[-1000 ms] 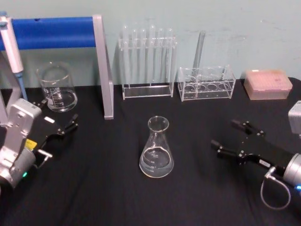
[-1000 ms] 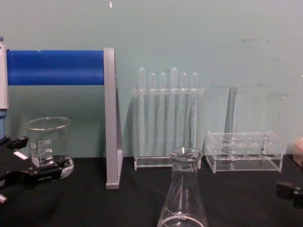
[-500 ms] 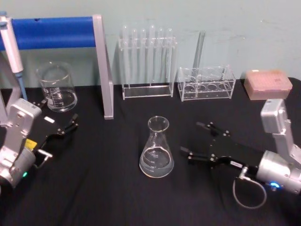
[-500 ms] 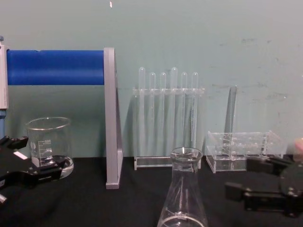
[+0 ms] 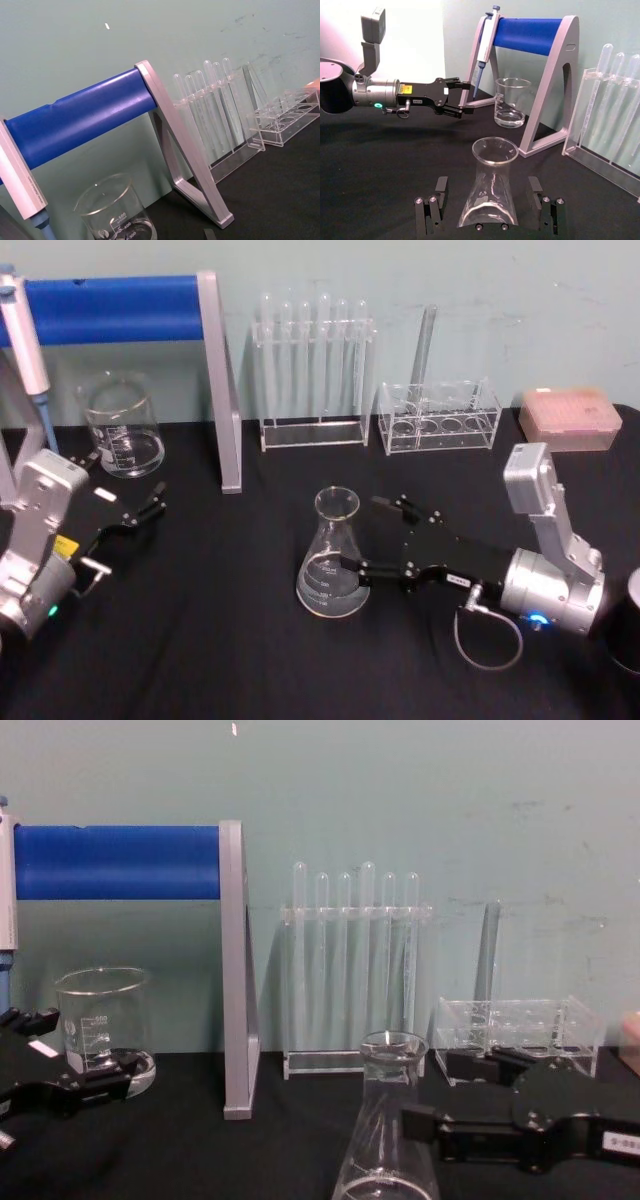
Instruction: Grasp the erlenmeyer flask with one hand, shake it three times, then place it back.
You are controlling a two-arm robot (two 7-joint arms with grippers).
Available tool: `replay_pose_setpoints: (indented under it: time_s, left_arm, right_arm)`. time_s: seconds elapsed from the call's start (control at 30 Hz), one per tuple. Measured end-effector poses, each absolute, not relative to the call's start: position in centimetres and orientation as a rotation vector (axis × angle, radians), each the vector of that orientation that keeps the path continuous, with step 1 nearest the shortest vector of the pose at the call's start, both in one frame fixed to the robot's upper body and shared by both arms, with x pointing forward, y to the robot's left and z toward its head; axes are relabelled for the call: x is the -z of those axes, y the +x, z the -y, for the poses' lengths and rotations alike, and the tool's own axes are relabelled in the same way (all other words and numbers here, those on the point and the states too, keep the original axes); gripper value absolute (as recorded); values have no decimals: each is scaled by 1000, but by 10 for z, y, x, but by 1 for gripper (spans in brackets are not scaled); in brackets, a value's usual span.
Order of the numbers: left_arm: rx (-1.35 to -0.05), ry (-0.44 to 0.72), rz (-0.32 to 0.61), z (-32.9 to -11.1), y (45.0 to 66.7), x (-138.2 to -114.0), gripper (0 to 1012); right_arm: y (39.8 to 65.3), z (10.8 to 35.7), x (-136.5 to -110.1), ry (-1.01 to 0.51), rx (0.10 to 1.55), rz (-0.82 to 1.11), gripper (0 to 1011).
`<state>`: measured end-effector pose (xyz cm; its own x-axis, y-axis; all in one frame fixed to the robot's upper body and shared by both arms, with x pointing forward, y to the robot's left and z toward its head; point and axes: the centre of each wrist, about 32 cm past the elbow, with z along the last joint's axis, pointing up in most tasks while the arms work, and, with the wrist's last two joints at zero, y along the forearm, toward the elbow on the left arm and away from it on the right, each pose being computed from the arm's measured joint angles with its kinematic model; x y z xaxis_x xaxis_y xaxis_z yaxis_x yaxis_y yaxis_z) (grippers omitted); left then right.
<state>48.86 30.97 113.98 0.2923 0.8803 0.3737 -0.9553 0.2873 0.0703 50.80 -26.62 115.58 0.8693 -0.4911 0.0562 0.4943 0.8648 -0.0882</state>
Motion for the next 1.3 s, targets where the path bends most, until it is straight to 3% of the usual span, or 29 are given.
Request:
replay_pose_setpoints:
  time_s: [0.77, 1.3]
  left_arm:
    - [-1248, 304, 285, -310, 489, -1140, 1001]
    - [-1248, 305, 285, -310, 489, -1140, 1001]
  right_arm:
    - [539, 241, -1148, -103, 495, 19, 1000]
    - [542, 239, -1148, -111, 478, 18, 1000]
